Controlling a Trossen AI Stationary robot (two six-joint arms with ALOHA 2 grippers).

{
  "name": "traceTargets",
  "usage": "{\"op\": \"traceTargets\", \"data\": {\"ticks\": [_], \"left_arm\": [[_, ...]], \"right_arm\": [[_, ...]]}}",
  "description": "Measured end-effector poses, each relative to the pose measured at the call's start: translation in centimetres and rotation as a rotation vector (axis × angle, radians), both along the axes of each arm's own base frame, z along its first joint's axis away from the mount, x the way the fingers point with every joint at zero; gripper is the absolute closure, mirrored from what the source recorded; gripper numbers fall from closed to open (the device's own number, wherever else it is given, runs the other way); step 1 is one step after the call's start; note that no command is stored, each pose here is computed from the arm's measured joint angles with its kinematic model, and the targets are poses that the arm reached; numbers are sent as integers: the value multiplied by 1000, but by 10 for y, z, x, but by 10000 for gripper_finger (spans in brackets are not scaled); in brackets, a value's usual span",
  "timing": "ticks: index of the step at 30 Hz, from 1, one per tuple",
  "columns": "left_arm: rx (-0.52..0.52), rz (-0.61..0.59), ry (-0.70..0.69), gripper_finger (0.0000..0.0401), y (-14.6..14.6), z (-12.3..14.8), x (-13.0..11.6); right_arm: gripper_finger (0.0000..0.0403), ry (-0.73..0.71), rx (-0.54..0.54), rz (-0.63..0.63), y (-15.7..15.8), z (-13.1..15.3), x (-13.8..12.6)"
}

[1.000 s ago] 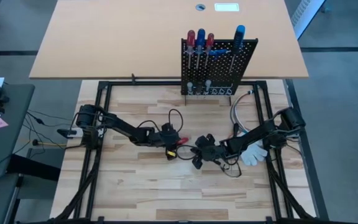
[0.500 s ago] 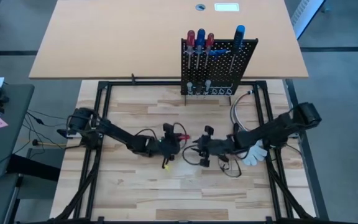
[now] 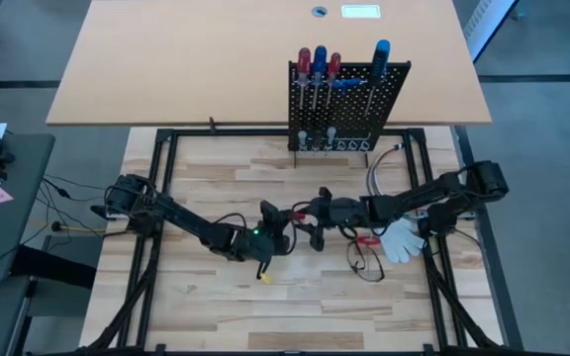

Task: Hang tools onto peg board
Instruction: Hang the left red Allen wrench on the pegboard

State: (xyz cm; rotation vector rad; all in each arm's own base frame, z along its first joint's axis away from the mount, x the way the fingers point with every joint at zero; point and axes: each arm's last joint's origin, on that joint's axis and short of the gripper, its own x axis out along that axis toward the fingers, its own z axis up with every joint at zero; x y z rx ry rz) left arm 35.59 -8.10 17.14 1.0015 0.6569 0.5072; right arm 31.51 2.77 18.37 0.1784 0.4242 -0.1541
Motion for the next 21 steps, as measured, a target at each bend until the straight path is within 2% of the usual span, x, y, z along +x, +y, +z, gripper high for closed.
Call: {"op": "traceTargets", "data": {"ticks": [4, 11, 15, 19, 21], "left_arm": [[-2, -3, 1, 316, 0, 0, 0], [-5, 8, -1, 318, 1, -1, 0], [-26, 14, -20, 313, 1, -1, 0], [-62, 30, -53, 235, 3, 0, 1], [-66, 79, -77, 192, 6, -1, 0]], "right_arm": [[244, -3, 1, -8, -2, 1, 0], [351, 3, 49, -55, -11, 0, 0], [353, 6, 42, -48, -10, 0, 0], [357, 22, 11, -47, -10, 0, -1], [358, 36, -13, -67, -9, 1, -3]]}}
